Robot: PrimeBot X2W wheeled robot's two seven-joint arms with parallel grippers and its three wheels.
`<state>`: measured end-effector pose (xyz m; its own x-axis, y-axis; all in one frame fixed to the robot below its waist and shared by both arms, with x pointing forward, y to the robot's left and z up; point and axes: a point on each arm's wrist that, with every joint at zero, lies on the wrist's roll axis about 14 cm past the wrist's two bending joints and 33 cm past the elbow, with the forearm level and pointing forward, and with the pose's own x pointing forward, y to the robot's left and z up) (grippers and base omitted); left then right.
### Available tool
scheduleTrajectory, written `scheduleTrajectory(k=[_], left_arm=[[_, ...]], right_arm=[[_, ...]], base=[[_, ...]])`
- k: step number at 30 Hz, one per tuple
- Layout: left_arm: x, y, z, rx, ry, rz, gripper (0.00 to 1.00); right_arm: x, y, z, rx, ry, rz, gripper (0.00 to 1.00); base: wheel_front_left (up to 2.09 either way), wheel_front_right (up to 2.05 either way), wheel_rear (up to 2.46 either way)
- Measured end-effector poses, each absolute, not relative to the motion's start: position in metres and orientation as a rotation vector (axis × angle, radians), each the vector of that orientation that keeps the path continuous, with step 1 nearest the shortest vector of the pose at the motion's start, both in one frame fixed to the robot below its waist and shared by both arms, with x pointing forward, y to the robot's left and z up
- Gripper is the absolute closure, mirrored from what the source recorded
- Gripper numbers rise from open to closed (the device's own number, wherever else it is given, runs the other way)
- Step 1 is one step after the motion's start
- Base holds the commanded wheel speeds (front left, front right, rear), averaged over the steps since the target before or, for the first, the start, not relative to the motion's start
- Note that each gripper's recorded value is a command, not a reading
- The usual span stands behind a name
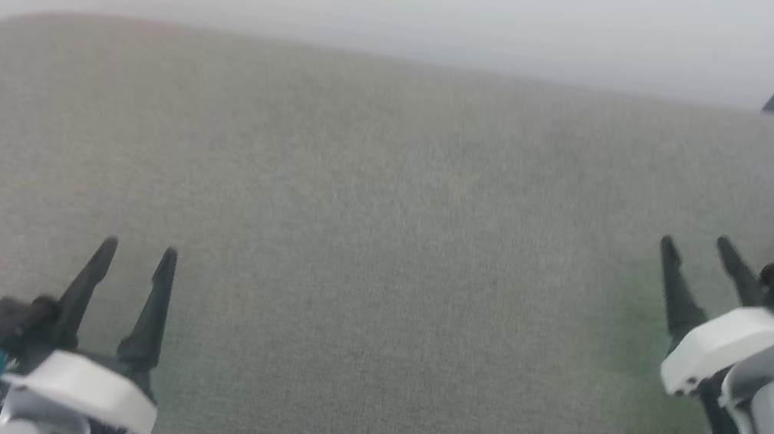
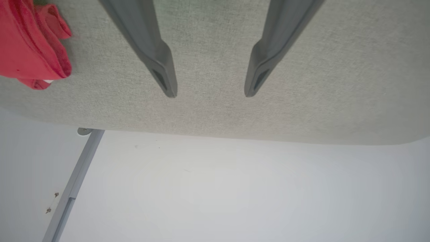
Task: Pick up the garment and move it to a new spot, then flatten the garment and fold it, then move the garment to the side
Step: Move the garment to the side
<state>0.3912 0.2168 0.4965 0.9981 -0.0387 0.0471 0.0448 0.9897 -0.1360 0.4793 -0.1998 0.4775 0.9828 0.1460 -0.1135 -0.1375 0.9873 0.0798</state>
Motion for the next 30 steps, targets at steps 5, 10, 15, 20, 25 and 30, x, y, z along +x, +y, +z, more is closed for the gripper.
scheduleTrajectory(k=[5,10,15,20,25,30], left_arm=[[0.362,0.232,0.499,-0.154,-0.052,0.006,0.0],[0.344,0.235,0.501,-0.149,-0.06,0.015,0.0],[0.335,0.237,0.505,-0.142,-0.075,0.013,0.0],[0.325,0.237,0.508,-0.16,-0.088,0.024,0.0],[0.314,0.235,0.506,-0.169,-0.084,0.029,0.0],[0.305,0.236,0.508,-0.171,-0.09,0.039,0.0]], right_arm=[[0.457,-0.188,0.496,0.094,0.055,0.166,0.0],[0.438,-0.193,0.511,0.111,-0.002,0.155,0.0],[0.418,-0.202,0.513,0.125,-0.029,0.131,0.0],[0.4,-0.209,0.516,0.139,-0.051,0.108,0.0],[0.386,-0.207,0.521,0.159,-0.062,0.097,0.0],[0.373,-0.202,0.524,0.177,-0.059,0.09,0.0]], base=[[0.0,0.0,0.0],[0.0,0.0,0.0],[0.0,0.0,0.0],[0.0,0.0,0.0],[0.0,0.0,0.0],[0.0,0.0,0.0]])
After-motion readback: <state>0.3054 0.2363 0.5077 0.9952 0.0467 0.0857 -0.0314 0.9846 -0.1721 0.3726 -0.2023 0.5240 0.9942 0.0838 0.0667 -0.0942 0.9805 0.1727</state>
